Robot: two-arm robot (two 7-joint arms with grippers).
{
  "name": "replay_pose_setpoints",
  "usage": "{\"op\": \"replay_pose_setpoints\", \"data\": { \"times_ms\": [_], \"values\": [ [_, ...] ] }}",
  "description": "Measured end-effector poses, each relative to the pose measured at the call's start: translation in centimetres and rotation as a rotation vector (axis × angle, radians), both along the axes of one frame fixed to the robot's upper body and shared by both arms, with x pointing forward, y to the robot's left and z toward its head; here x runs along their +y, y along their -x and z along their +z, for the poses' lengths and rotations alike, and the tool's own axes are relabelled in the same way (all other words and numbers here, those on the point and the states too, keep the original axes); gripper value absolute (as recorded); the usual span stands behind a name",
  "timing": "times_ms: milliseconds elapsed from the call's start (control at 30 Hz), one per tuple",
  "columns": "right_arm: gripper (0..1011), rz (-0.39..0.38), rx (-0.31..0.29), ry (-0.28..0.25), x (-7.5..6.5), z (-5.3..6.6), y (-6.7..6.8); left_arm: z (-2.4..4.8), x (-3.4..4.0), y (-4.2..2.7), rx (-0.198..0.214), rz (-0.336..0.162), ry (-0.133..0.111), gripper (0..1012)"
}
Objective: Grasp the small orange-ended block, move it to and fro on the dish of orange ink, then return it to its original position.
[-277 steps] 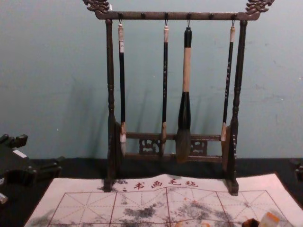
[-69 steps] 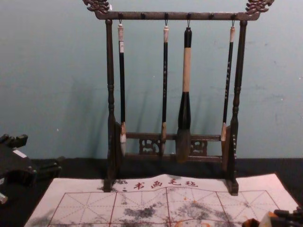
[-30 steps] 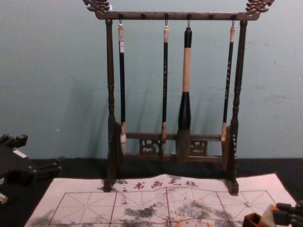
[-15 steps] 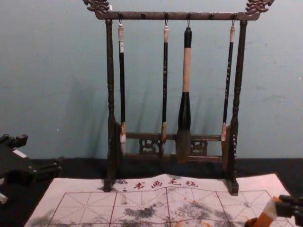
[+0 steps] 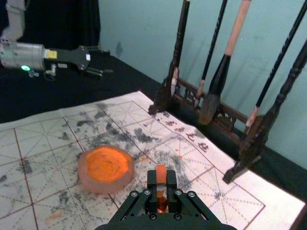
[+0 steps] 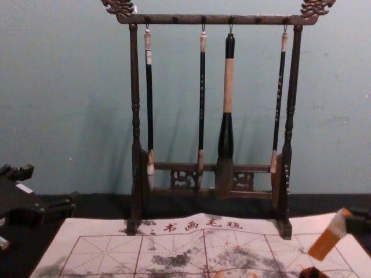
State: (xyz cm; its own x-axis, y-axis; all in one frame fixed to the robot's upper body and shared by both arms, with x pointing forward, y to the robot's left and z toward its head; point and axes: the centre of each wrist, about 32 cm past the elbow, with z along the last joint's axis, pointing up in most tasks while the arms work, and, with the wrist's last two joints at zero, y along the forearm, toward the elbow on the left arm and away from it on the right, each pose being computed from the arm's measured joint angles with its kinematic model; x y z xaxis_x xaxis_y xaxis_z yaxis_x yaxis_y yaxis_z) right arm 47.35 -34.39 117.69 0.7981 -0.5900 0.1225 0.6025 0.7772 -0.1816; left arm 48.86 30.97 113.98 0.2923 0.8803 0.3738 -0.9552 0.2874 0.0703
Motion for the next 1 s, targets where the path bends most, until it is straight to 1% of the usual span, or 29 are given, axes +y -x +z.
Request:
{"op": "replay_pose_setpoints", "data": {
  "times_ms": [133, 233, 267, 333, 433, 600, 733, 833, 1000],
  "values": [
    [84, 0.015, -0.01, -0.006, 0.0, 0.7, -0.2, 0.0, 0.0, 0.0, 0.0, 0.0, 0.0, 1001],
    [84, 0.032, -0.009, -0.011, 0.0, 1.4, -0.7, 0.0, 0.0, 0.0, 0.0, 0.0, 0.0, 1001],
    [84, 0.042, -0.001, -0.015, 0.1, 1.6, -1.0, 0.0, 0.0, 0.0, 0.0, 0.0, 0.0, 1001],
    [84, 0.053, 0.004, -0.014, 0.2, 1.9, -1.4, 0.0, 0.0, 0.0, 0.0, 0.0, 0.0, 1001],
    [84, 0.082, 0.005, -0.003, 0.7, 2.4, -2.3, 0.0, 0.0, 0.0, 0.0, 0.0, 0.0, 1001],
    [84, 0.12, 0.004, 0.022, 1.5, 2.8, -3.5, 0.0, 0.0, 0.0, 0.0, 0.0, 0.0, 1001],
    [84, 0.154, 0.016, 0.048, 2.4, 3.0, -4.3, 0.0, 0.0, 0.0, 0.0, 0.0, 0.0, 1001],
    [84, 0.181, 0.032, 0.071, 3.1, 2.8, -4.9, 0.0, 0.0, 0.0, 0.0, 0.0, 0.0, 1001],
    [84, 0.204, 0.043, 0.086, 3.8, 2.6, -5.5, 0.0, 0.0, 0.0, 0.0, 0.0, 0.0, 1001]
  ]
}}
